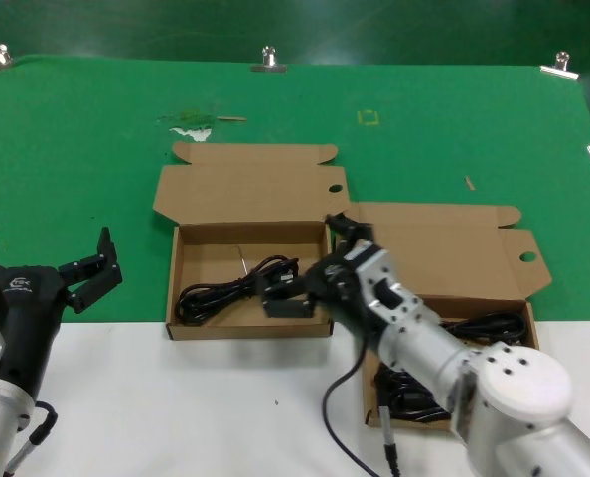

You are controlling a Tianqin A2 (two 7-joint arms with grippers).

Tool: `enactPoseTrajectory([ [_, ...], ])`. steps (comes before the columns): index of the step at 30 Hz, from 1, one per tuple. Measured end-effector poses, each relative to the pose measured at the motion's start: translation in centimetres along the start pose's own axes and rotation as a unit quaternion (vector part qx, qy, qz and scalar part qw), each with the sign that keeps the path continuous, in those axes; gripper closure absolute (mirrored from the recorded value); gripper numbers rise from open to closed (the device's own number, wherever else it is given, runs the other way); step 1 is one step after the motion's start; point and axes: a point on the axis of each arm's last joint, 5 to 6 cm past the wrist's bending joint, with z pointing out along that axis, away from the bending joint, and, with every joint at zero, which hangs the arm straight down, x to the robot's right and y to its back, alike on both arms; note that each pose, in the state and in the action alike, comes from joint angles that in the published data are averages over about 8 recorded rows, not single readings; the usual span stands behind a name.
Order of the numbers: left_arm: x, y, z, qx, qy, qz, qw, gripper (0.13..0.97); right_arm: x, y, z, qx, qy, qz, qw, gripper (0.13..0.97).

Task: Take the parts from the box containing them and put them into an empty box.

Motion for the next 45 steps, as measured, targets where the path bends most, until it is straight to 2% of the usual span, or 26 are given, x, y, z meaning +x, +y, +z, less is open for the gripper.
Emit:
enactPoseTrajectory([
  [13,0.00,0.00,0.0,0.000,0.000,0.000,1.0000,0.132,2.4,0.7,-5.9,0.020,0.113,0.065,0.991,0.130],
  [28,0.00,0.00,0.0,0.000,0.000,0.000,1.0000,0.132,5.4,0.5,-13.7,0.044,0.239,0.097,0.965,0.130],
  [45,0.00,0.00,0.0,0.000,0.000,0.000,1.0000,0.132,5.7,0.4,-14.5,0.047,0.251,0.098,0.962,0.130],
])
